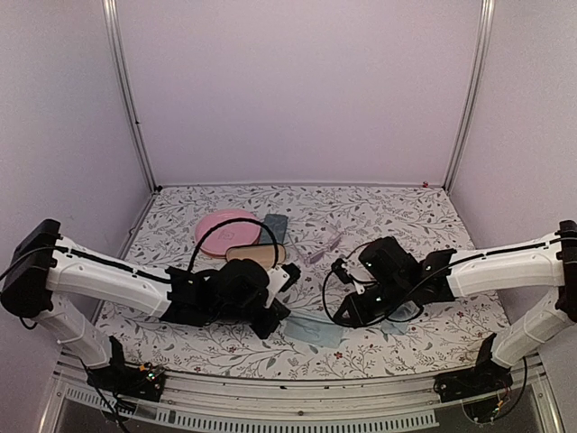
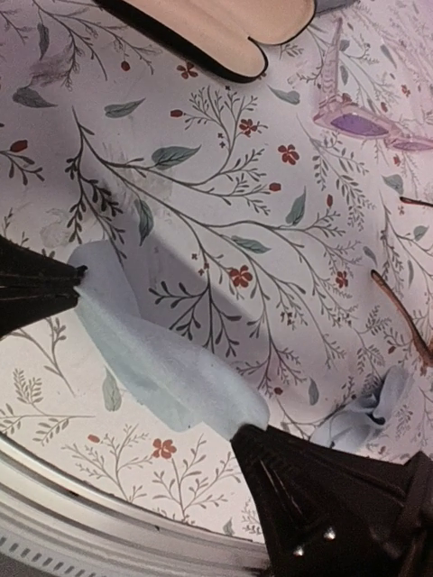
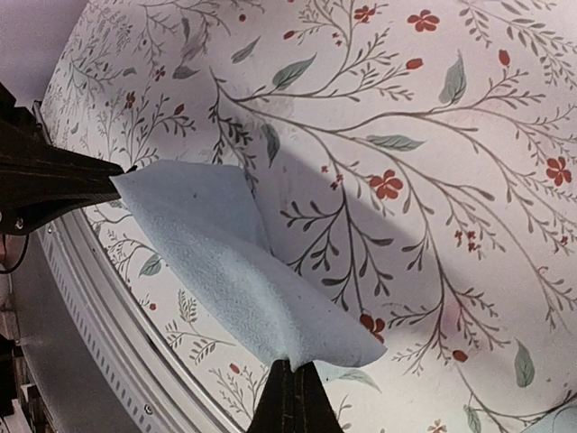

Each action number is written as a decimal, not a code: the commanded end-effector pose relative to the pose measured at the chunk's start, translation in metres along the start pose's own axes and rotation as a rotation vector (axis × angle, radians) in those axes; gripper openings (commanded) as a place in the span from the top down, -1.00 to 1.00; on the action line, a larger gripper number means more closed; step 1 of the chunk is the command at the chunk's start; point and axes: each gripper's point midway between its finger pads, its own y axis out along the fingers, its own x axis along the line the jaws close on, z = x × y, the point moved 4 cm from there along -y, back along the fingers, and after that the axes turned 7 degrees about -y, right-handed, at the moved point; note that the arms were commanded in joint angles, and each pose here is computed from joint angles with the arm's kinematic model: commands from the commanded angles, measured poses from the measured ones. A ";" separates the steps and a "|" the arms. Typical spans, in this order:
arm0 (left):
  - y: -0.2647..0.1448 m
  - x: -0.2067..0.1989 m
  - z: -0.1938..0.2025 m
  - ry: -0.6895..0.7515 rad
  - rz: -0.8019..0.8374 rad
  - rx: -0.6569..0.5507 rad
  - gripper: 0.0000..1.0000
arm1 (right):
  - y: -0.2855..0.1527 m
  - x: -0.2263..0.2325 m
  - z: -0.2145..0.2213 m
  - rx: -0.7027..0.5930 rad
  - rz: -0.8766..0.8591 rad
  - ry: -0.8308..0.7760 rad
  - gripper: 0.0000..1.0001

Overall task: Organize the sunglasses
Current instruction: Fold the glasses cleaning cloth at the center of the board.

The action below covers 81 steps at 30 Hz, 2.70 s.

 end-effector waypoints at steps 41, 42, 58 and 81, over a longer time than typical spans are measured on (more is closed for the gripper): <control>0.050 0.023 0.013 -0.071 0.056 0.086 1.00 | 0.027 -0.051 0.001 0.051 -0.003 0.089 0.93; 0.050 0.022 0.015 -0.069 0.052 0.091 1.00 | 0.027 -0.051 0.002 0.052 -0.004 0.089 0.93; 0.047 0.021 0.031 -0.026 0.011 0.161 1.00 | 0.032 -0.046 0.014 0.094 0.002 0.094 0.91; 0.058 0.016 0.041 -0.004 0.032 0.205 1.00 | 0.041 -0.049 0.026 0.132 0.027 0.108 0.88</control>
